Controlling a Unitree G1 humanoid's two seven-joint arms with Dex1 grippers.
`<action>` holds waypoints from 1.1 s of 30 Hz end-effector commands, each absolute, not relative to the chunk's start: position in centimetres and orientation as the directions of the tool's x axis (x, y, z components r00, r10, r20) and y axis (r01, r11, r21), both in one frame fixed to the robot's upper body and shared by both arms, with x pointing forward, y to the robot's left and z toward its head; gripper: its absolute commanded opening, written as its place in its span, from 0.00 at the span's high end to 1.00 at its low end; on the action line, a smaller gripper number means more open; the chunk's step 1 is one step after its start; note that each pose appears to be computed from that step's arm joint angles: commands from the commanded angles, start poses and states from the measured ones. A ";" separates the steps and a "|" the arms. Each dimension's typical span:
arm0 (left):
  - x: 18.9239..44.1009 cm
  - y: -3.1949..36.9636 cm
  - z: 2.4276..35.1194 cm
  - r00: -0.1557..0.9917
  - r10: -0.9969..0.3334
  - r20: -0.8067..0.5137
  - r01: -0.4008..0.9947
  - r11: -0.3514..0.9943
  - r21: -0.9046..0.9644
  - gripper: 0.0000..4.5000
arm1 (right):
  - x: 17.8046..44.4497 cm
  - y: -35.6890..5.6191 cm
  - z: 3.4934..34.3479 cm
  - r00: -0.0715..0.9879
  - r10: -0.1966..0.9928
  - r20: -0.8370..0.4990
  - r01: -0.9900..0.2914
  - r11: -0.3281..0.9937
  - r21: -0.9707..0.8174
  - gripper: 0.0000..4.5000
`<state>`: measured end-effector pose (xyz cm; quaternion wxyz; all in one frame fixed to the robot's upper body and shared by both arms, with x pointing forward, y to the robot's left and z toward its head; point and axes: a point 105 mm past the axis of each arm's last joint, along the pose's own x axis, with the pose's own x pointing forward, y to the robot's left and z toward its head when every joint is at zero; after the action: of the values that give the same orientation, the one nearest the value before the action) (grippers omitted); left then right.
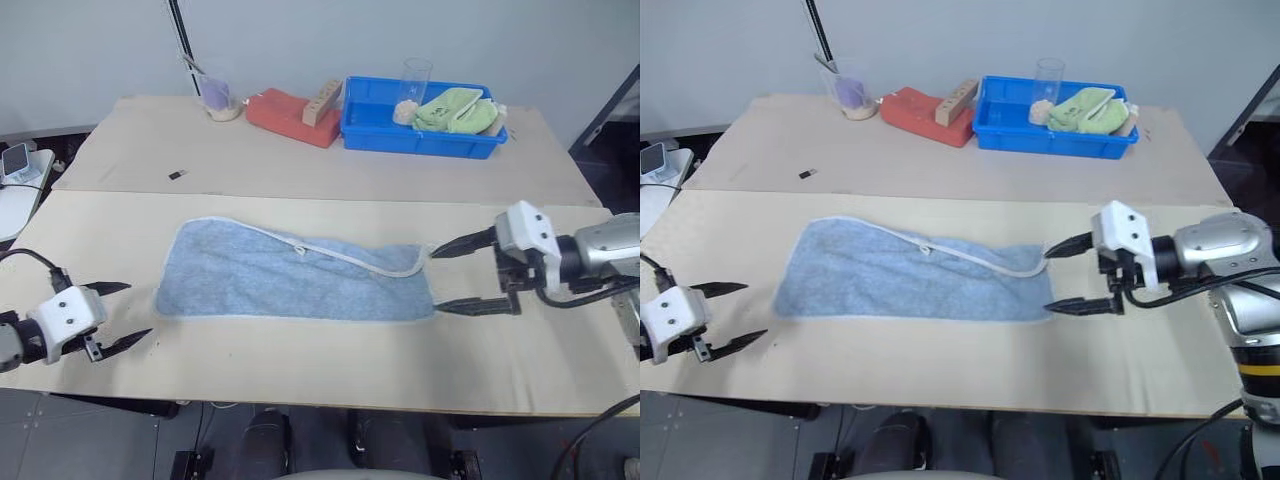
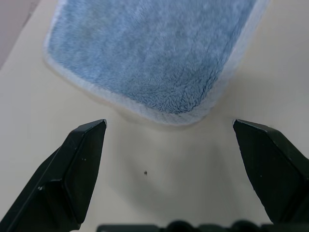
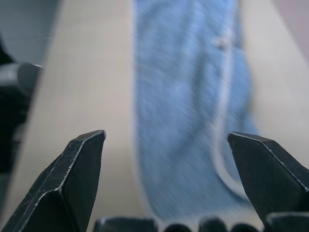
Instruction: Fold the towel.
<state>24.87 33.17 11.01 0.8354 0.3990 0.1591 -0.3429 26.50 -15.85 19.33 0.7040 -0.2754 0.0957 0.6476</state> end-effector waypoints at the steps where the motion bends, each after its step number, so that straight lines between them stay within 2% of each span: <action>1: 25.4 33.0 11.0 0.708 -0.450 -0.545 0.705 0.399 0.586 0.00 | 25.7 -14.0 21.1 0.100 0.889 -0.447 -0.954 -0.042 -0.297 0.01; 15: 27.7 31.1 8.9 0.693 -0.496 -0.523 0.717 0.407 0.565 0.00 | 26.5 -10.8 22.7 0.049 0.931 -0.363 -0.938 -0.082 -0.336 0.01; 18: 27.6 30.8 8.7 0.677 -0.520 -0.521 0.733 0.418 0.536 0.18 | 26.6 -10.4 22.9 0.044 0.934 -0.354 -0.937 -0.084 -0.339 0.00; 19: 27.6 30.8 8.7 0.674 -0.524 -0.521 0.737 0.421 0.529 0.27 | 26.6 -10.3 22.9 0.043 0.935 -0.352 -0.937 -0.084 -0.339 0.00; 25: 27.6 30.8 8.8 0.667 -0.532 -0.521 0.744 0.436 0.507 0.94 | 26.7 -10.3 22.8 0.044 0.938 -0.345 -0.939 -0.080 -0.335 0.00; 26: 27.6 30.8 8.9 0.667 -0.533 -0.521 0.744 0.438 0.505 0.99 | 26.7 -10.4 22.7 0.044 0.938 -0.345 -0.939 -0.079 -0.334 0.00; 33: 27.0 30.8 9.9 0.638 -0.564 -0.524 0.770 0.470 0.433 0.99 | 27.0 -11.9 21.5 0.092 0.914 -0.395 -0.943 -0.047 -0.330 0.00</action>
<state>27.32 30.69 9.20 0.8454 0.3362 0.1499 -0.3871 26.88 -11.20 20.95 0.6862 -0.2450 0.0368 0.6839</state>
